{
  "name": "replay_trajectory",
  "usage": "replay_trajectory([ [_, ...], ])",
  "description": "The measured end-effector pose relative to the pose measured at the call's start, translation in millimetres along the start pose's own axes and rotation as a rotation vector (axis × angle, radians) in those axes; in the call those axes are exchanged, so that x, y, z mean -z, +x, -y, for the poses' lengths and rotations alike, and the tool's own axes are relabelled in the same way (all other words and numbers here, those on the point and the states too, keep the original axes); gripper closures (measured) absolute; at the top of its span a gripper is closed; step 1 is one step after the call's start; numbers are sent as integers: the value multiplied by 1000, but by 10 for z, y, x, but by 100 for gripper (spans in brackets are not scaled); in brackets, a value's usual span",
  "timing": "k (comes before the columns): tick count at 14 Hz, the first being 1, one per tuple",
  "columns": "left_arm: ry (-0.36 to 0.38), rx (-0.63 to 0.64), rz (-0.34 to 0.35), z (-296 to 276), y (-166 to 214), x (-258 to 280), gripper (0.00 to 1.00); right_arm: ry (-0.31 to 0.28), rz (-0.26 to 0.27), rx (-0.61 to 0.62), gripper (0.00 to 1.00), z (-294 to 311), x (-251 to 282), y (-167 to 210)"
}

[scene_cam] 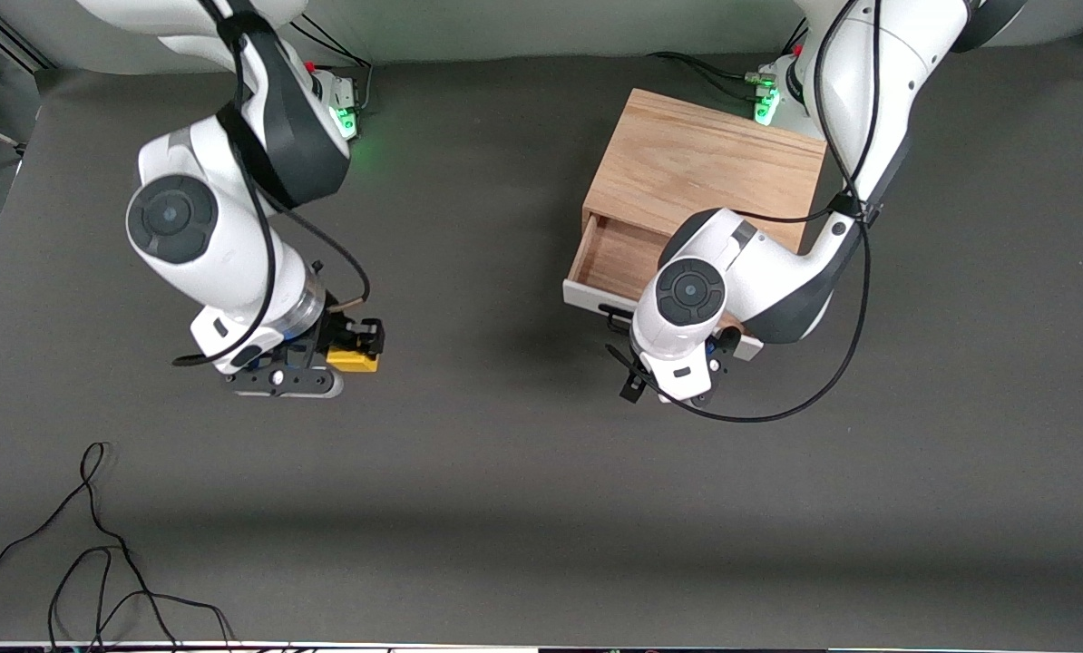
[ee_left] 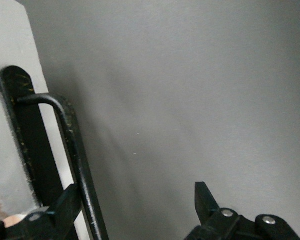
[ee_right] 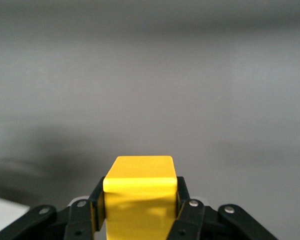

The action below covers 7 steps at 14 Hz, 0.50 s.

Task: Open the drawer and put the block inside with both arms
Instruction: 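Lift the cube with the right gripper while the left gripper pulls the drawer, then carry the cube over the drawer with the right gripper while the left gripper withdraws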

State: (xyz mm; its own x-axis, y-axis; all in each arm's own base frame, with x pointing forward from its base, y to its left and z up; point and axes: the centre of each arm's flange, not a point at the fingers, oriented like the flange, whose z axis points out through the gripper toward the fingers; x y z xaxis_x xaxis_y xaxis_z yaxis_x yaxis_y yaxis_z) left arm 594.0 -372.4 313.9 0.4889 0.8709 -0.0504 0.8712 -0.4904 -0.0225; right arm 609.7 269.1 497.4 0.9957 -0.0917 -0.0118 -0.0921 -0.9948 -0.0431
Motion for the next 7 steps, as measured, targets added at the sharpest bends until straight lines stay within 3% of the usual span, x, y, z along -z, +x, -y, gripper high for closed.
replay_trajectory([
  [4, -10, -3, -2, -26, 5, -10, 0, 76, -2, -62, 45, 166, 306, -51],
  [7, -99, -13, -10, -146, 26, 90, 0, 103, 16, -128, 45, 570, 328, -263],
])
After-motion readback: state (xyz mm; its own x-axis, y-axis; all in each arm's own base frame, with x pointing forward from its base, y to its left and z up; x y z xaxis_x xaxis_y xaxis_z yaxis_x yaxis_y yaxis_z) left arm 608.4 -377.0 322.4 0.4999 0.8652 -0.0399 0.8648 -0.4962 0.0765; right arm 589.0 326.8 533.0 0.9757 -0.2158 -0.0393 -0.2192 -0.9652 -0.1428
